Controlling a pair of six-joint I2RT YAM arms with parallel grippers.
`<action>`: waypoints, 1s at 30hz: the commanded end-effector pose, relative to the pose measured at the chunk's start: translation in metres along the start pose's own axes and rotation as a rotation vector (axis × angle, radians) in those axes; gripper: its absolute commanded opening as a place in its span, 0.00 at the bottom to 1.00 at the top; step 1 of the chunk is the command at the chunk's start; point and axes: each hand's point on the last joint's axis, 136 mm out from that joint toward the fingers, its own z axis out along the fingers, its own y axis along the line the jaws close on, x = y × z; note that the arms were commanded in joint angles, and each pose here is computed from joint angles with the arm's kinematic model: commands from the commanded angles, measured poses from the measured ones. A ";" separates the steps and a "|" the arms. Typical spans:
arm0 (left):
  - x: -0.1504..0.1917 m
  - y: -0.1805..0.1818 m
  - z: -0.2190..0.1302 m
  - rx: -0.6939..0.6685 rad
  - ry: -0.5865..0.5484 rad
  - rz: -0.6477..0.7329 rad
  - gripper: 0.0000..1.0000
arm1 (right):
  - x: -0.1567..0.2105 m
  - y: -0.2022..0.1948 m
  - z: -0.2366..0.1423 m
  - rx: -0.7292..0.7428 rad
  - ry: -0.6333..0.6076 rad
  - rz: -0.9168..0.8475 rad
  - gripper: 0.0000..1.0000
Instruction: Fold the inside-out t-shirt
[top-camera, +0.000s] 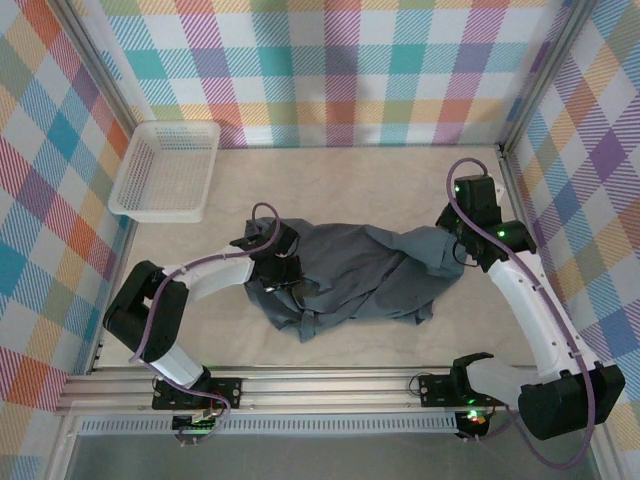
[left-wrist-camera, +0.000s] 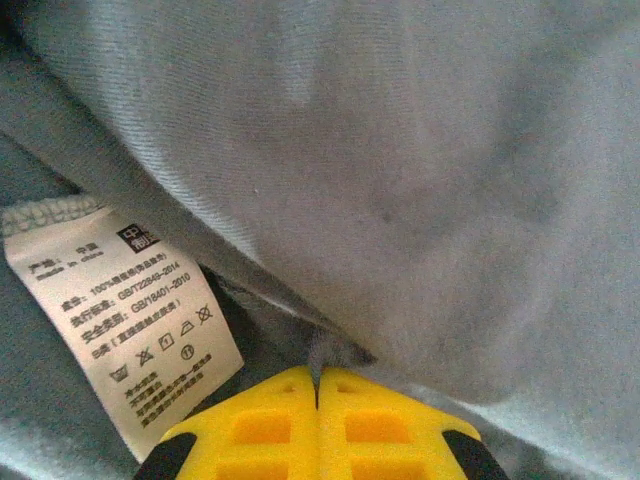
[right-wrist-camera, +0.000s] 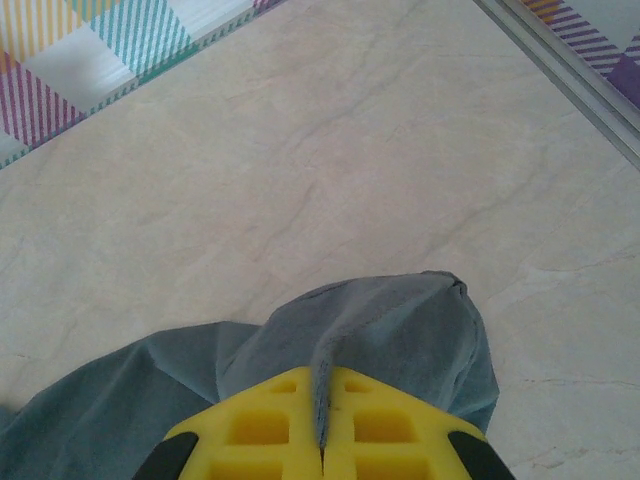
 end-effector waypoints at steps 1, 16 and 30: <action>-0.040 -0.028 -0.070 0.091 -0.132 0.023 0.00 | -0.037 0.000 -0.032 0.001 -0.097 0.089 0.00; -0.159 -0.030 -0.500 0.173 -1.059 0.093 0.00 | -0.277 0.004 -0.279 -0.206 -0.964 0.456 0.00; -0.122 -0.030 -0.590 0.253 -1.340 0.135 0.00 | -0.290 0.009 -0.376 -0.642 -1.044 0.664 0.00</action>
